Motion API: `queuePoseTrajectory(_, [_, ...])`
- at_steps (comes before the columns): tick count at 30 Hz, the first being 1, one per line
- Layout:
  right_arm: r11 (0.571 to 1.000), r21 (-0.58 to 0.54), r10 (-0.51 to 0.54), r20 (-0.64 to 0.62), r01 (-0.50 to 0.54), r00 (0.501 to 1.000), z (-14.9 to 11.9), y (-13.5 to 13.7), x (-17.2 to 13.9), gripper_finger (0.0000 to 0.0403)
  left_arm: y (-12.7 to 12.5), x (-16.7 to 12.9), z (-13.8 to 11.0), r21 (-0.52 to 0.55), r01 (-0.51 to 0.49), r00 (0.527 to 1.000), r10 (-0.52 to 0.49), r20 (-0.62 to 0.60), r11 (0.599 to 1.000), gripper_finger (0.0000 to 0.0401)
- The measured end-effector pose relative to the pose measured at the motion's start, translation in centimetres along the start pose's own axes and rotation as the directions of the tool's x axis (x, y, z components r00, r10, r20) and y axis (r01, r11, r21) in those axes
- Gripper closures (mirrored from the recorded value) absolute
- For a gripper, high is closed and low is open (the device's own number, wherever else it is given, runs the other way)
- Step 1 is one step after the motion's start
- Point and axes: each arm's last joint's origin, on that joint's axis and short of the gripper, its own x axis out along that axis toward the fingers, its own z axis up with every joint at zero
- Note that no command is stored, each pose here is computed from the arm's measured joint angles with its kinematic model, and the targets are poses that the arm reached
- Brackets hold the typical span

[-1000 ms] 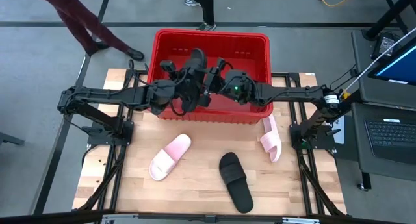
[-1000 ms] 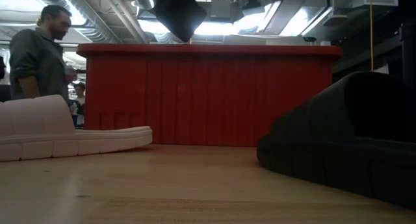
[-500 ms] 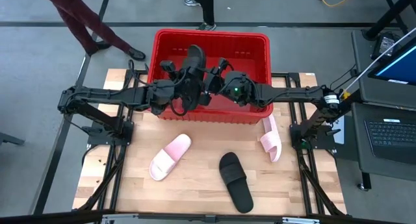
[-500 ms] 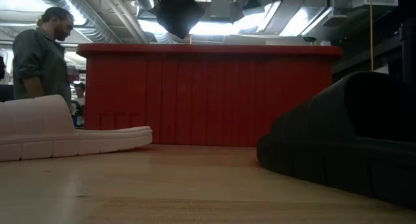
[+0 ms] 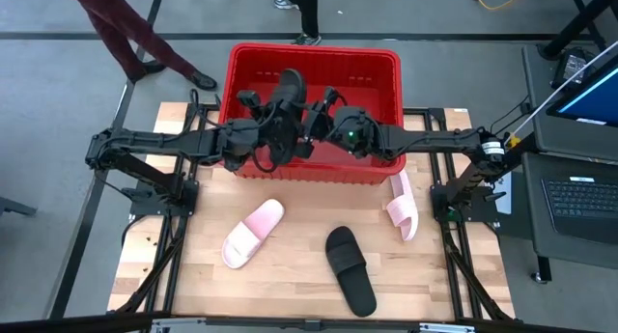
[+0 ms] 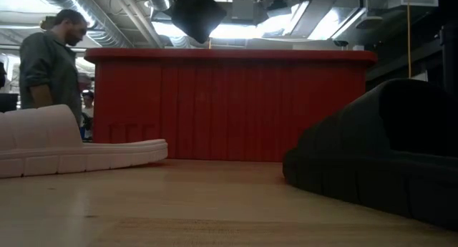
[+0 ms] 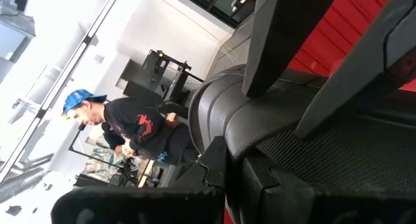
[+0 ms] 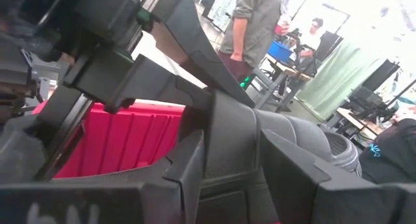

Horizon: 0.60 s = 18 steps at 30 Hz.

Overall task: Pick and place slides into bin
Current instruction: Put the top black slipper into the red bin

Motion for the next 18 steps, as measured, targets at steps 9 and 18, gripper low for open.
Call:
queuePoseTrajectory(9, [1.0,-0.003,-0.021,-0.009,0.021,1.0,-0.5,1.0,0.7,0.0254,0.1,0.0,0.0,0.02,-0.011,1.0,0.011,-0.005,1.0,0.0397])
queuePoseTrajectory(18, [0.999,0.001,-0.034,0.035,0.034,0.999,0.6,1.9,0.1,0.0254,0.6,0.8,-0.2,-0.014,-0.021,1.0,0.021,-0.006,1.0,0.0397])
